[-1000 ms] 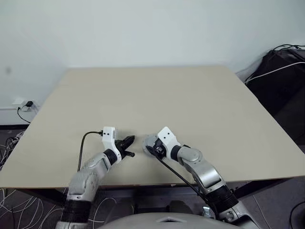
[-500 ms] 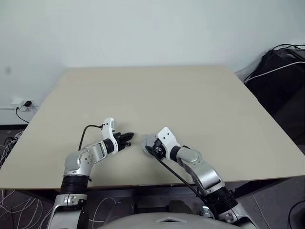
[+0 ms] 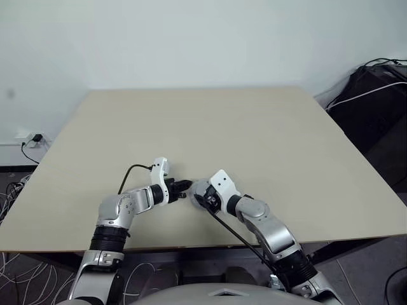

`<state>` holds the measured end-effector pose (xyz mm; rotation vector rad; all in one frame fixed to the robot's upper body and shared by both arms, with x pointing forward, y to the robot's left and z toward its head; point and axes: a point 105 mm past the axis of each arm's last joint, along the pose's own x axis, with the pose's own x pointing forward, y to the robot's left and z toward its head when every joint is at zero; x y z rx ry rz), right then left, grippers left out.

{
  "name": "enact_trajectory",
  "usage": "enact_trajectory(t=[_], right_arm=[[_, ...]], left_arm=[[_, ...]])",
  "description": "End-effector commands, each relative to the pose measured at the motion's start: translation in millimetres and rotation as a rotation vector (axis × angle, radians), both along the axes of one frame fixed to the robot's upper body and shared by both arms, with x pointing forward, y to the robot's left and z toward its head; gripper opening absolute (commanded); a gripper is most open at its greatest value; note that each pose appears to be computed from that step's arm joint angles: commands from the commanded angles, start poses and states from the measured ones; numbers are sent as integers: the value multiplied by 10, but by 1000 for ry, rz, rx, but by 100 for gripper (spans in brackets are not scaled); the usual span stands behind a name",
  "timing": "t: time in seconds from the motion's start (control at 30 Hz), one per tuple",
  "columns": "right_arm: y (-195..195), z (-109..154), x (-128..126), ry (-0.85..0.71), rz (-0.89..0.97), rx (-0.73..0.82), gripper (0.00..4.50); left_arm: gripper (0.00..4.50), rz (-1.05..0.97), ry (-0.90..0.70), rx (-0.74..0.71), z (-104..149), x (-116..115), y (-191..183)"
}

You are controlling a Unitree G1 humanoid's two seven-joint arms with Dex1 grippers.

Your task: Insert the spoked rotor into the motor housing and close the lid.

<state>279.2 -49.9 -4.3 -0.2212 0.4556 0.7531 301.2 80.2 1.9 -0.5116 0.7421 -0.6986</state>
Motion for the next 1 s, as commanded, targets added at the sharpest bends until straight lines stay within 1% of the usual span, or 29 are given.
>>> enact_trajectory(t=[0.03,0.3,0.47,0.53,0.6,0.77,1.0], right_arm=[[-81,-219,-91,82,-17,-61,324],[-68,-205,-87,72,-17,-57,324],[-31,-100,-67,45,-23,-2,324],[-13,-17,-59,27,-26,34,398],[-5,48,-64,14,-21,53,448],[-60,225,-85,-35,-20,74,448],[-349,370,-94,-93,-103,64,448]], left_arm=[[0,-27,-17,8,42,39,-85],[0,-73,26,61,-84,-40,-212],[0,-79,30,63,-97,-54,-239],[0,-78,31,70,-106,-54,-241],[0,-79,32,72,-108,-57,-243],[0,-83,29,77,-117,-65,-254],[0,-98,25,74,-110,-89,-282]])
